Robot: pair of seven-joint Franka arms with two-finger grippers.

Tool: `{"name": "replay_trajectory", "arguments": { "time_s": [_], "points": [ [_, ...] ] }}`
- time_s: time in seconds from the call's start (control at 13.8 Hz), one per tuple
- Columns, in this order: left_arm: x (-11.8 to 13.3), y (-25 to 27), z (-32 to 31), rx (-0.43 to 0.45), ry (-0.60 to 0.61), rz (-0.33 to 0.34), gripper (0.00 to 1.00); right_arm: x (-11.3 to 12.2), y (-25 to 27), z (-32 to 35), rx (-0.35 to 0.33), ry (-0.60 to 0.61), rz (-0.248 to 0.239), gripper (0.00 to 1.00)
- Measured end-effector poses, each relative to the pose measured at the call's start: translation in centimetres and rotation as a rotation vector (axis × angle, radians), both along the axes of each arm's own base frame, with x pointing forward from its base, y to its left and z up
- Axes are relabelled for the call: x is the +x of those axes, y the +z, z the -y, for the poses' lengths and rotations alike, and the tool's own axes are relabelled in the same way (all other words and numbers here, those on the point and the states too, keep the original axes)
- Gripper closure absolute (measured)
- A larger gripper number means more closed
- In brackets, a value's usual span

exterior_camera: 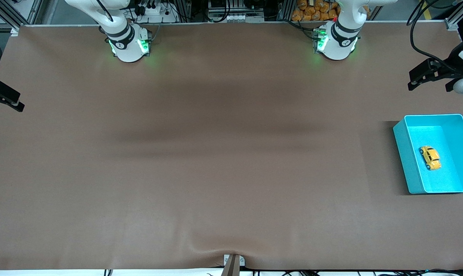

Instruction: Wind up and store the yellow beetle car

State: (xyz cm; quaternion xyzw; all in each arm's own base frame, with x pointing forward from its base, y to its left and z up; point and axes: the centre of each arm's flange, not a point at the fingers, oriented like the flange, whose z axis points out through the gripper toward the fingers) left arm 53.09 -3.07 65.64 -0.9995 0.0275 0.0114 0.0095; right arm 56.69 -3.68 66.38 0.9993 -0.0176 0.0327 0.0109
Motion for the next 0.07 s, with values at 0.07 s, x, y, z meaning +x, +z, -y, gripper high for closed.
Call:
{"name": "replay_trajectory", "arguments": {
  "time_s": [0.07],
  "points": [
    [0.0, 0.01, -0.01, 0.0, 0.0, 0.0, 0.0, 0.0, 0.0, -0.04, 0.0, 0.001, 0.0, 0.0]
  ]
}}
